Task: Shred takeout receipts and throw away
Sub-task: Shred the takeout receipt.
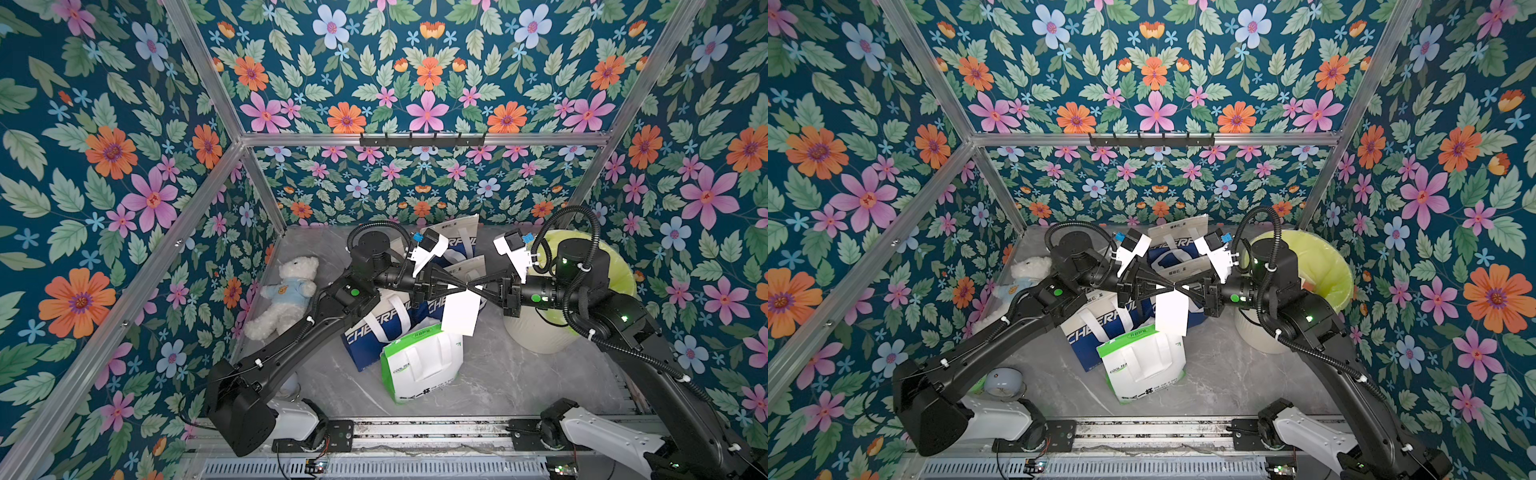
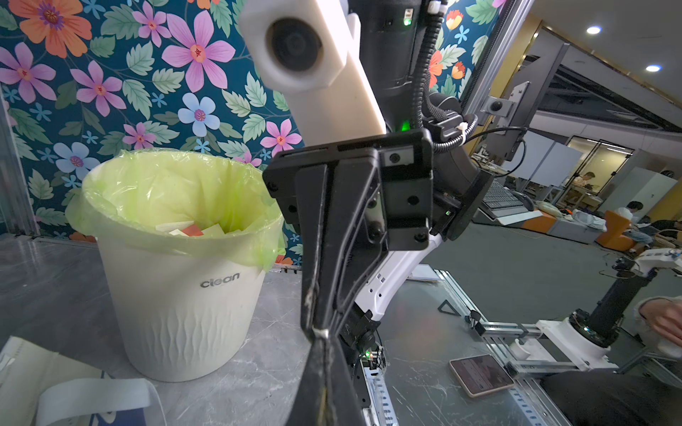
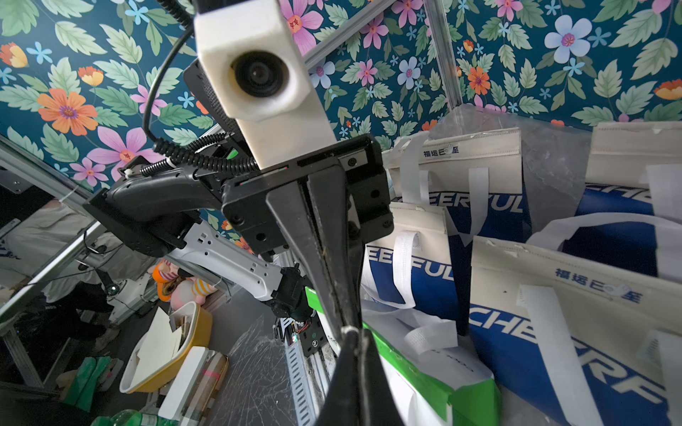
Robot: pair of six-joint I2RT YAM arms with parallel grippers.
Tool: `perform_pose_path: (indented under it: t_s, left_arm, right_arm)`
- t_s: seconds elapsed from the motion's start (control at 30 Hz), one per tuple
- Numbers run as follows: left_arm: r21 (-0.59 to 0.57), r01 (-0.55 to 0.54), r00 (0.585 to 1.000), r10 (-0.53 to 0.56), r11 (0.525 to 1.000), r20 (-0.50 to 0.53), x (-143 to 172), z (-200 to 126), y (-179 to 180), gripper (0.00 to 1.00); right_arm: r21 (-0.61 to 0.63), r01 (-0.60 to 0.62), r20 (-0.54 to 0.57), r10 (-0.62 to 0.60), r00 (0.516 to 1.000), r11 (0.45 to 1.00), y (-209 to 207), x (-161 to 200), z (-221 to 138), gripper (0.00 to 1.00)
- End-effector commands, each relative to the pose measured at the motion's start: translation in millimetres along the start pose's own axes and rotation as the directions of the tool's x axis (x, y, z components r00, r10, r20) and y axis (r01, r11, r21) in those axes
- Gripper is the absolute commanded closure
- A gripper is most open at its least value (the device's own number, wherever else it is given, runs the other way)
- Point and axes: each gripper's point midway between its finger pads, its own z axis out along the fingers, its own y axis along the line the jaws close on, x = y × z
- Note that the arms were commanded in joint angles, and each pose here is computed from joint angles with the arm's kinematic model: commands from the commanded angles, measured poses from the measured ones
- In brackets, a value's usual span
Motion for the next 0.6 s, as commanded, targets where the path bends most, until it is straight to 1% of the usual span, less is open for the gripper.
perform_pose_path:
  t_s: [0.0, 0.1, 0.17, 0.23, 0.33, 0.43, 0.57]
  left_arm:
    - [-0.038, -0.097, 0.995, 0.098, 0.995, 0.034, -11, -3, -3, 1.00]
    - [-0.083, -0.184, 0.976, 0.192, 0.979, 0.102, -23, -11, -11, 1.00]
    - [-0.100, -0.225, 0.959, 0.239, 0.969, 0.151, -31, -17, -19, 1.00]
    - [-0.103, -0.234, 0.949, 0.250, 0.967, 0.190, -37, -21, -27, 1.00]
    - [-0.106, -0.226, 0.945, 0.245, 0.968, 0.217, -37, -26, -33, 1.00]
    - [-0.131, -0.227, 0.941, 0.252, 0.965, 0.226, -35, -33, -38, 1.00]
    - [-0.172, -0.250, 0.932, 0.285, 0.953, 0.225, -35, -42, -48, 1.00]
  right_arm:
    - [0.078, -0.082, 0.004, 0.082, 0.997, 0.994, -16, -1, 3, 1.00]
    - [0.245, -0.174, 0.016, 0.175, 0.984, 0.954, -47, 4, 1, 1.00]
    - [0.318, -0.211, 0.035, 0.211, 0.977, 0.924, -61, 7, -2, 1.00]
    - [0.373, -0.233, 0.059, 0.228, 0.972, 0.898, -72, 10, -6, 1.00]
    - [0.462, -0.240, 0.077, 0.230, 0.970, 0.854, -89, 13, -12, 1.00]
    - [0.532, -0.234, 0.078, 0.228, 0.970, 0.813, -103, 17, -17, 1.00]
    - [0.592, -0.236, 0.094, 0.225, 0.970, 0.770, -116, 20, -28, 1.00]
